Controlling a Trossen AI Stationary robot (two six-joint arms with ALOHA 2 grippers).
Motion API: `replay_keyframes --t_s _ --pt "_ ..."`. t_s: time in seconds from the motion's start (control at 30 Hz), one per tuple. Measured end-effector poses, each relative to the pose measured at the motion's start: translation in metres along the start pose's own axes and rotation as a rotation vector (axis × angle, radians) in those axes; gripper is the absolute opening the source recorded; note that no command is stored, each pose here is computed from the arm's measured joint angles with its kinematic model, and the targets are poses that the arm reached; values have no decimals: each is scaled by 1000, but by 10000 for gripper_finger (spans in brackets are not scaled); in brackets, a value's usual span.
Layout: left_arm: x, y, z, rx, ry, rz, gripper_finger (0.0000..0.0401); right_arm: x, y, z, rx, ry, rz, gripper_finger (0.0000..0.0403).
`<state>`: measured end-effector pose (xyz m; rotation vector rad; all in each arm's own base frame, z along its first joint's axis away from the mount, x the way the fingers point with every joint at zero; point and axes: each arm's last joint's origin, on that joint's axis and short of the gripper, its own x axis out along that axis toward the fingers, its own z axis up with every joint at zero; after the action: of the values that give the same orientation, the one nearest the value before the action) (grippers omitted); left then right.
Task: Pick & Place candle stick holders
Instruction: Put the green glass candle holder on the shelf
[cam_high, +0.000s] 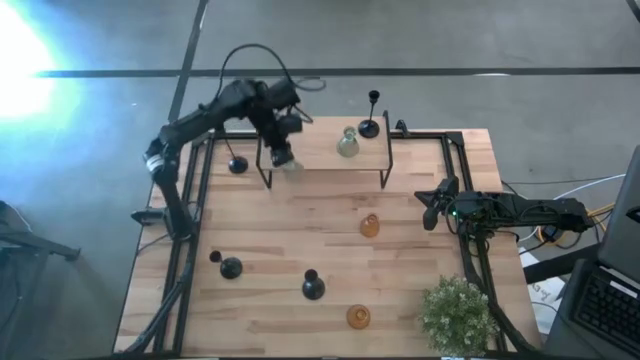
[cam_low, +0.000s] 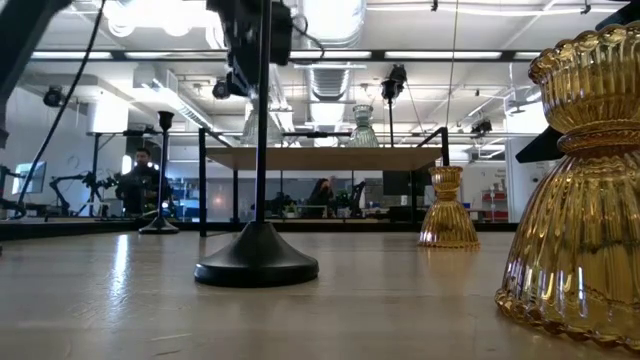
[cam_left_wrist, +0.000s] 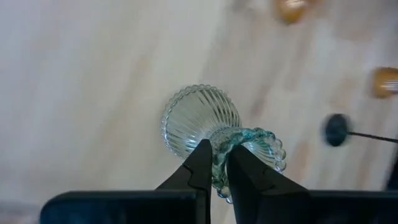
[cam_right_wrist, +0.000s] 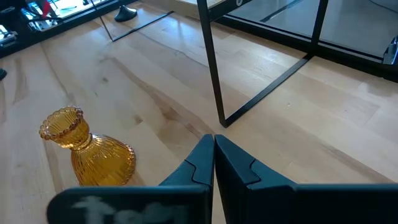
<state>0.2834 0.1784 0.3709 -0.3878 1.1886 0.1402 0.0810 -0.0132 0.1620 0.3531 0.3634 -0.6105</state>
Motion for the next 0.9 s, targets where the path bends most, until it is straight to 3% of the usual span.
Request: replay_keyframes --t_s 0.1,0.27,0.37,0.6,0.9 --pt "-5 15 11 -18 22 53 31 0 0 0 0 0 0 8" --pt "-15 24 33 -9 -69 73 31 0 0 0 0 0 0 8" --pt "-7 30 44 -18 -58 77 31 0 0 0 0 0 0 8" --pt "9 37 44 -51 -4 58 31 0 0 0 0 0 0 8" --pt "0 47 57 -51 -145 147 31 0 0 0 0 0 1 8"
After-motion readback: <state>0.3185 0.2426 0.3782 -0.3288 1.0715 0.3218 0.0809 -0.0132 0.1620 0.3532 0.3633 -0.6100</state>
